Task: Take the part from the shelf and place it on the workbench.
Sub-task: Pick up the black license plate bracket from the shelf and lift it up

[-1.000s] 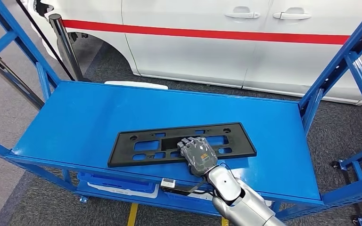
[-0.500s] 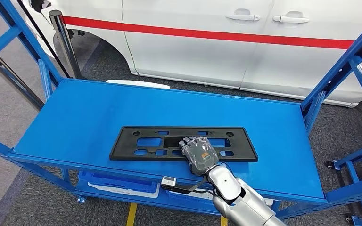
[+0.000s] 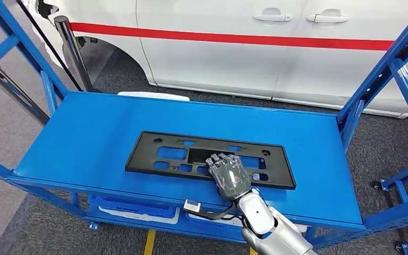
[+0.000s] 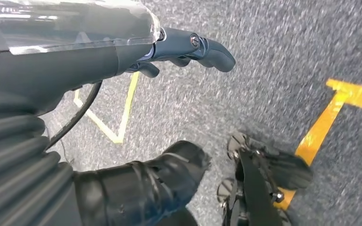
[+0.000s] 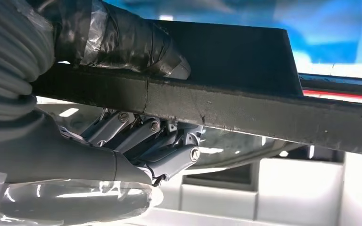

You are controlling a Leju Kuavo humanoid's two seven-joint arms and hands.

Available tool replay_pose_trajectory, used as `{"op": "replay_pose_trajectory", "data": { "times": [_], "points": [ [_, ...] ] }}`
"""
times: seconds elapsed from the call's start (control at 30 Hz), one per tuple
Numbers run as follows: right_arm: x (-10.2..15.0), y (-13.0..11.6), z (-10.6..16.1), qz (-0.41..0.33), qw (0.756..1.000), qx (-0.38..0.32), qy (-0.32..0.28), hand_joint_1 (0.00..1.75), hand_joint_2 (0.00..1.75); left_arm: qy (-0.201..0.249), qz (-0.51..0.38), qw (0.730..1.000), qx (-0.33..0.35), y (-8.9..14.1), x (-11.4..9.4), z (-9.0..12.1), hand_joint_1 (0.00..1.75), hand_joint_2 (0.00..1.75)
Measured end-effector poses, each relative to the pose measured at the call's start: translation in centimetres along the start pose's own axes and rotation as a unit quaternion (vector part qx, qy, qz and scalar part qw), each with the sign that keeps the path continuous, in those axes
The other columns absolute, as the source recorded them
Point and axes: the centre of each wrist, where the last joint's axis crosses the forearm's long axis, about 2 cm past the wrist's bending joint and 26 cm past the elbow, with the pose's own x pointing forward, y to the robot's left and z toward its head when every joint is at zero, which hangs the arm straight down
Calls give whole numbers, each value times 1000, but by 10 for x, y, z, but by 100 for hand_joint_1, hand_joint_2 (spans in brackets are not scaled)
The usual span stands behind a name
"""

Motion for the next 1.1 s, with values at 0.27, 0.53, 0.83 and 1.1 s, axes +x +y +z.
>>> {"op": "replay_pose_trajectory", "data": {
  "times": [0.27, 0.53, 0.83, 1.1],
  "points": [
    [13, -5, 10, 5, 997, -82, 0, 173, 175, 8, -6, 1000, -5, -1, 1, 0, 0, 175],
    [12, -7, 16, 0, 995, -96, 16, 173, 175, 10, -9, 1000, -9, -1, 2, 0, 0, 175],
    [10, -5, 20, -3, 996, -90, 24, 173, 175, 18, -13, 1000, -11, -1, 1, 0, 0, 175],
    [14, -3, 22, -9, 996, -84, 24, 173, 175, 24, -14, 1000, -8, 1, 0, 0, 0, 175]
  ]
}}
